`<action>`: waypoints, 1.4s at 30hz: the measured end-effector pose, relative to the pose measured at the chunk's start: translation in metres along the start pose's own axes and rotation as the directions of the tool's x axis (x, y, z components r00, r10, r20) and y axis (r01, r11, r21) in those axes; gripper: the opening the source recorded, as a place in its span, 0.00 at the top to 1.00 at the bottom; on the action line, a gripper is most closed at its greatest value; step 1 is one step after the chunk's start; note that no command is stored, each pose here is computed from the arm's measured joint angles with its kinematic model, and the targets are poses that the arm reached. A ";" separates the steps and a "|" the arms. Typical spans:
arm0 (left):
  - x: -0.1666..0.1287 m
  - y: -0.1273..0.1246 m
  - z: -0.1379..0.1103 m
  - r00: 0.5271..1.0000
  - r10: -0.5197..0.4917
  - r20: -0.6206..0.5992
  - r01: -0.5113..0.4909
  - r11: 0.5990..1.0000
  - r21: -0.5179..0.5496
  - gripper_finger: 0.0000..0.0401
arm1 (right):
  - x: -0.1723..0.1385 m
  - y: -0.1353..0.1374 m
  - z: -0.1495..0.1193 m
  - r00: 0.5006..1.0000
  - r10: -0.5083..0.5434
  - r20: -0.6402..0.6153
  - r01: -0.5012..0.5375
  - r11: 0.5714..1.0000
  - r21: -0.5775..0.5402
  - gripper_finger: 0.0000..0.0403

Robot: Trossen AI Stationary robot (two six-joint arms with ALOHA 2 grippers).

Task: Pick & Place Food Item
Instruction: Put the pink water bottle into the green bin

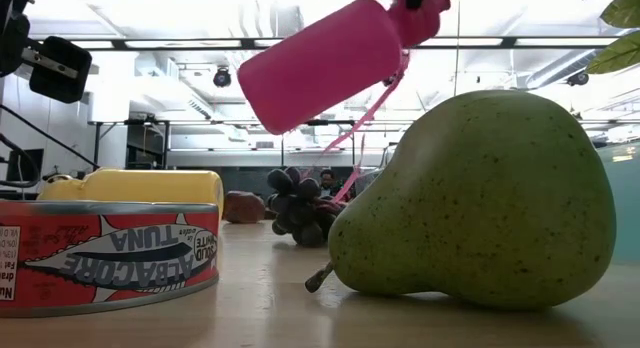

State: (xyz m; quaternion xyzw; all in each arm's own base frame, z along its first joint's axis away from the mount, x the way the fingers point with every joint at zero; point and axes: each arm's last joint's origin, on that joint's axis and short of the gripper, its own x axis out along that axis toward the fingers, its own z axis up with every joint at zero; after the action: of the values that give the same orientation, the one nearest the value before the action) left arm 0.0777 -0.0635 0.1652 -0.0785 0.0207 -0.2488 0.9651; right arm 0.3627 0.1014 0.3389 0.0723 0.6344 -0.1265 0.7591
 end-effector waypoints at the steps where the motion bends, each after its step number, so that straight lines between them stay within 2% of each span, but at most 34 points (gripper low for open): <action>1: 0.000 0.000 0.000 1.000 -0.001 0.000 0.001 1.000 0.000 1.00 | 0.000 0.000 0.000 1.000 -0.006 0.004 0.006 1.000 0.000 0.43; 6: 0.000 0.000 0.000 1.000 0.000 0.000 0.000 1.000 0.000 1.00 | -0.001 -0.001 -0.001 1.000 -0.017 0.013 0.017 1.000 0.003 0.43; 10: 0.000 0.000 0.000 1.000 0.000 0.000 0.000 1.000 0.000 1.00 | -0.011 0.000 -0.003 0.996 -0.034 0.079 0.033 0.999 0.010 0.43; 17: 0.000 0.000 0.000 1.000 0.000 0.000 0.000 1.000 0.000 1.00 | -0.018 0.013 0.000 0.980 0.023 0.200 -0.025 1.000 0.005 0.43; 25: 0.000 0.000 0.000 1.000 -0.001 0.000 0.001 1.000 0.000 1.00 | 0.014 0.038 0.003 0.992 0.015 0.127 -0.010 0.999 -0.042 0.43; 30: 0.000 0.000 0.000 1.000 0.000 0.000 0.000 1.000 0.000 1.00 | 0.032 0.055 0.006 0.993 0.095 0.077 -0.090 0.994 -0.064 0.43; 34: 0.000 0.000 0.000 1.000 -0.001 0.000 0.001 1.000 0.000 1.00 | 0.037 0.066 0.007 0.985 0.159 0.072 -0.151 0.983 -0.107 0.43; 42: 0.000 0.000 0.000 1.000 -0.001 0.000 0.001 1.000 0.000 1.00 | 0.034 0.077 0.004 0.975 0.191 0.112 -0.174 0.973 -0.148 0.43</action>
State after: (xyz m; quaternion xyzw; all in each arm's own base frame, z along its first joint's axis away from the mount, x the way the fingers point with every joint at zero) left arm 0.0776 -0.0635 0.1652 -0.0785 0.0206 -0.2492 0.9650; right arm 0.3935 0.1707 0.3027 0.0698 0.5834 -0.0162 0.8090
